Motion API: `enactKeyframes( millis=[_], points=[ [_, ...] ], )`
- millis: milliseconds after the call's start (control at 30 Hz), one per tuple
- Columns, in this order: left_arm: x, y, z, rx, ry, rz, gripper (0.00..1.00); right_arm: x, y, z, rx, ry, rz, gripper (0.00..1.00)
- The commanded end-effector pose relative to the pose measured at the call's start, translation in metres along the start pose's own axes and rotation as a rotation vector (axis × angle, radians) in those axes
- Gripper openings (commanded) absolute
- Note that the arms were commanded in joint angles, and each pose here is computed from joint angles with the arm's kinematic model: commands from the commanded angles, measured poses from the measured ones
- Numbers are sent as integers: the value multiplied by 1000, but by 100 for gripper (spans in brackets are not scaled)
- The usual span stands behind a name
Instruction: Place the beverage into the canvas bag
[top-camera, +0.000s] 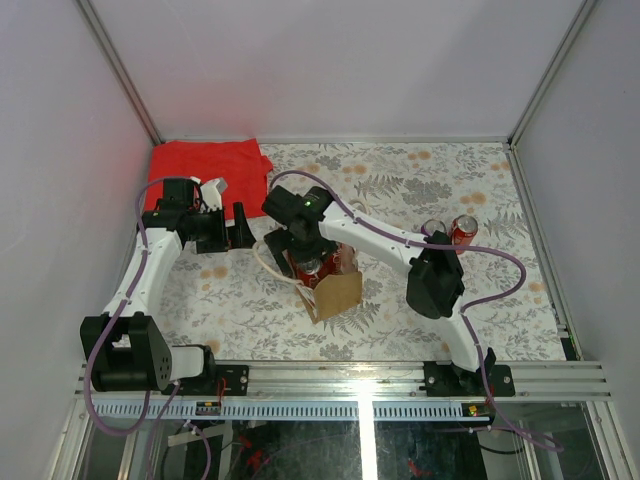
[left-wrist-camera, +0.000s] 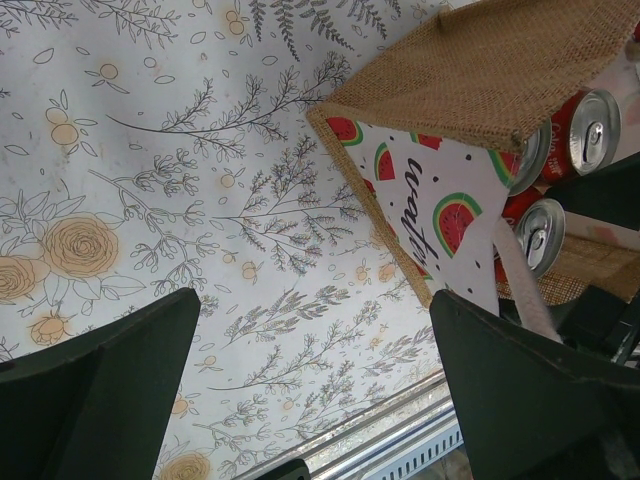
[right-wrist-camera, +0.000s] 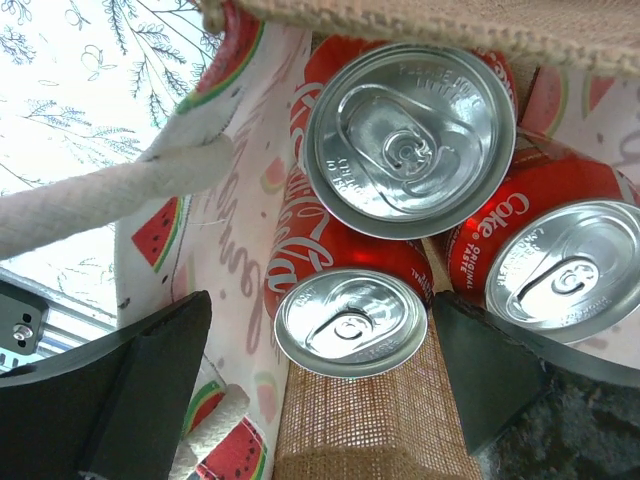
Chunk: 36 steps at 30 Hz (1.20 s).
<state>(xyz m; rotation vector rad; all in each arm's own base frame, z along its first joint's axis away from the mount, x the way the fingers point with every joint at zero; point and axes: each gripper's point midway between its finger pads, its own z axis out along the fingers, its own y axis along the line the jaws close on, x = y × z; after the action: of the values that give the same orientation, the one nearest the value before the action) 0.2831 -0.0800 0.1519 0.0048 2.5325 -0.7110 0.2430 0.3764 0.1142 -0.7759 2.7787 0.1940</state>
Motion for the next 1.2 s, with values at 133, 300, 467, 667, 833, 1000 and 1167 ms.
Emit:
enactKeyframes(
  millis=[133, 300, 467, 667, 833, 1000, 1167],
  points=[
    [-3, -2, -2, 17, -23, 21, 100, -22, 14, -53, -47, -133, 2, 99],
    [-3, -2, -1, 19, -19, 20, 100, -36, 7, -82, -19, -211, 14, 100],
    [-5, -2, -1, 20, -19, 17, 100, -46, -18, -103, 99, -277, 9, 99],
    [-5, -2, -2, 18, -21, 19, 100, -76, -93, -154, 163, -385, 149, 100],
    [-4, -2, -2, 19, -23, 21, 100, -79, -192, -193, 229, -462, 312, 100],
    [-4, -1, -1, 19, -19, 20, 100, -43, -271, -184, 315, -372, 442, 98],
    [-6, -2, 0, 23, -19, 16, 100, 0, -305, -134, 304, -177, 530, 97]
  ],
)
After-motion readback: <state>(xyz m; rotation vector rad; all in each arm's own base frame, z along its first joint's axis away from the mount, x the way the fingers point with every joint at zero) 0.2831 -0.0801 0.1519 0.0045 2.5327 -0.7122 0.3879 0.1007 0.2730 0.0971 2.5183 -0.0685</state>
